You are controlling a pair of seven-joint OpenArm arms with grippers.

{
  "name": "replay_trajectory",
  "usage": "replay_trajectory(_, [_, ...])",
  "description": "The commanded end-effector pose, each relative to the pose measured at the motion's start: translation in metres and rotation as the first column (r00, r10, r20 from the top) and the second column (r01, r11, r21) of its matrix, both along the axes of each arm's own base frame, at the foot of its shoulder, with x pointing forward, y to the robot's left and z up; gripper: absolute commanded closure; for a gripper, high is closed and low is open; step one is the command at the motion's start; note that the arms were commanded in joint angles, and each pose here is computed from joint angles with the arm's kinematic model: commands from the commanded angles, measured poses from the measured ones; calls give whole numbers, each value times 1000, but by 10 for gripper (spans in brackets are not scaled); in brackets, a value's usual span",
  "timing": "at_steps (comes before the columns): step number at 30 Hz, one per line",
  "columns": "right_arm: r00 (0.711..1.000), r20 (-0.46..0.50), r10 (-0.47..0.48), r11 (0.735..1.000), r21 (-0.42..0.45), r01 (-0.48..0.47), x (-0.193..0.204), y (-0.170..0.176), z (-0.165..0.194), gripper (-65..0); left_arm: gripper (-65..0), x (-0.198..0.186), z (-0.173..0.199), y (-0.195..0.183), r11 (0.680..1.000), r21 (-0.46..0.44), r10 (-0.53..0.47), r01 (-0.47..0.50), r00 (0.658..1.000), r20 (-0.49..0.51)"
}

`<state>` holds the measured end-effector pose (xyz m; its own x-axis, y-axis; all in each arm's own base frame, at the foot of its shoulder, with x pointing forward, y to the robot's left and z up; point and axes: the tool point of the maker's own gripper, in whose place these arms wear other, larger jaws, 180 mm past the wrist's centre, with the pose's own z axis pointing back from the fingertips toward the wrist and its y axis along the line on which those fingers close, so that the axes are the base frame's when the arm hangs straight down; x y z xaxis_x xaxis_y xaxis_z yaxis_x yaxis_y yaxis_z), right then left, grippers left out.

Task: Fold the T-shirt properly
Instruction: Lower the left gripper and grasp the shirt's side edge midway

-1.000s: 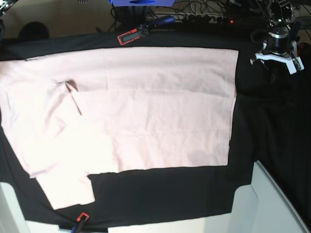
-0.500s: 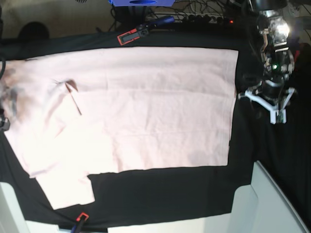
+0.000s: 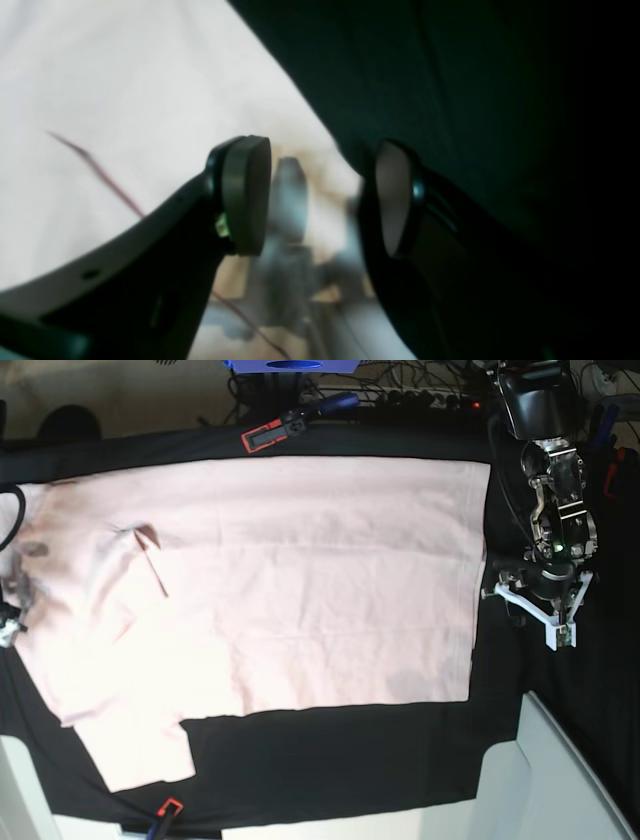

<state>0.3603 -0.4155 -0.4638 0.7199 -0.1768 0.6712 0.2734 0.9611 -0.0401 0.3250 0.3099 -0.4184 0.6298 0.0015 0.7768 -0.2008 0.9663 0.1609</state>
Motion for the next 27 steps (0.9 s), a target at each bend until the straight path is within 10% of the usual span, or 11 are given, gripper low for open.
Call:
replay_trajectory(1, [997, 71, 10, 1000, -20, -9, 19, -2, 18, -328, -304, 11, 18, 7, 1000, 23, -1, 0, 998, 59])
replay_trajectory(27, [999, 35, -31, 999, 20, 31, -12, 9, -15, -328, -304, 2, 11, 3, 1000, 21, -9, 8, 999, 37])
